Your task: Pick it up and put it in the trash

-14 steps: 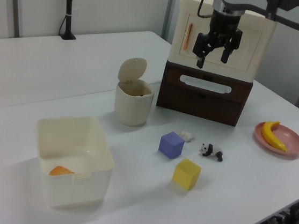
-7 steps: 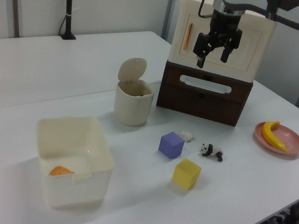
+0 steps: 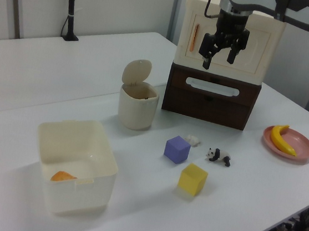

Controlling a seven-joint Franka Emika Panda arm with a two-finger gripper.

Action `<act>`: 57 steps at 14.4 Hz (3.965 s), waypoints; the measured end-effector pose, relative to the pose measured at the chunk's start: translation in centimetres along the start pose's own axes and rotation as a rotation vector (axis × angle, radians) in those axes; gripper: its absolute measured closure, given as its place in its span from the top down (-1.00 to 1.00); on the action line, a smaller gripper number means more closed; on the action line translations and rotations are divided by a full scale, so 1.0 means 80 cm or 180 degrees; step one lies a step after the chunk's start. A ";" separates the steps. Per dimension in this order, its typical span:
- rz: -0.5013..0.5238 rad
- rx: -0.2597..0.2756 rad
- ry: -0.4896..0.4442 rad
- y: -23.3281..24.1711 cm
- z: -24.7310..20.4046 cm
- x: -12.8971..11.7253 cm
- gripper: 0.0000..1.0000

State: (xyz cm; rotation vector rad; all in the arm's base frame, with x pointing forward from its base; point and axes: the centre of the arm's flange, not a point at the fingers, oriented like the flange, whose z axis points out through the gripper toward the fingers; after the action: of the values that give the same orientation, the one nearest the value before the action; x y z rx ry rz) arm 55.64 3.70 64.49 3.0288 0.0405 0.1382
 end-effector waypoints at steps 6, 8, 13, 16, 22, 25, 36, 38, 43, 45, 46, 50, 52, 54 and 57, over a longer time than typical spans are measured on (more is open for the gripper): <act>-0.0010 0.0001 -0.0014 -0.001 0.003 0.001 1.00; -0.0010 0.0001 -0.0014 -0.001 0.003 0.001 1.00; -0.0009 0.0001 -0.0012 -0.001 0.003 0.001 1.00; -0.0009 0.0001 -0.0012 -0.001 0.003 0.001 1.00; 0.0003 0.0000 -0.0010 0.002 0.002 0.001 1.00; 0.0006 0.0000 0.0001 0.002 0.001 0.002 1.00; 0.0019 0.0000 0.0009 0.004 -0.004 0.001 1.00; 0.0027 -0.0002 -0.0021 0.006 -0.002 0.001 1.00; 0.0023 -0.0020 -0.0131 0.007 0.022 0.009 1.00; 0.0033 -0.0082 -0.0135 0.014 0.041 0.021 1.00; 0.0048 -0.0093 -0.0122 0.019 0.052 0.029 1.00; 0.0042 -0.0146 -0.0040 0.027 0.074 0.047 1.00; 0.0013 -0.0156 0.0049 0.025 0.099 0.066 1.00; -0.0010 -0.0170 0.0062 0.025 0.128 0.081 1.00; -0.0083 -0.0218 -0.0073 0.024 0.175 0.093 1.00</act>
State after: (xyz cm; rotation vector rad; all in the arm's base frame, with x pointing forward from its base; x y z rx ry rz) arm 64.41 0.56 51.54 2.9597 0.0716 0.1004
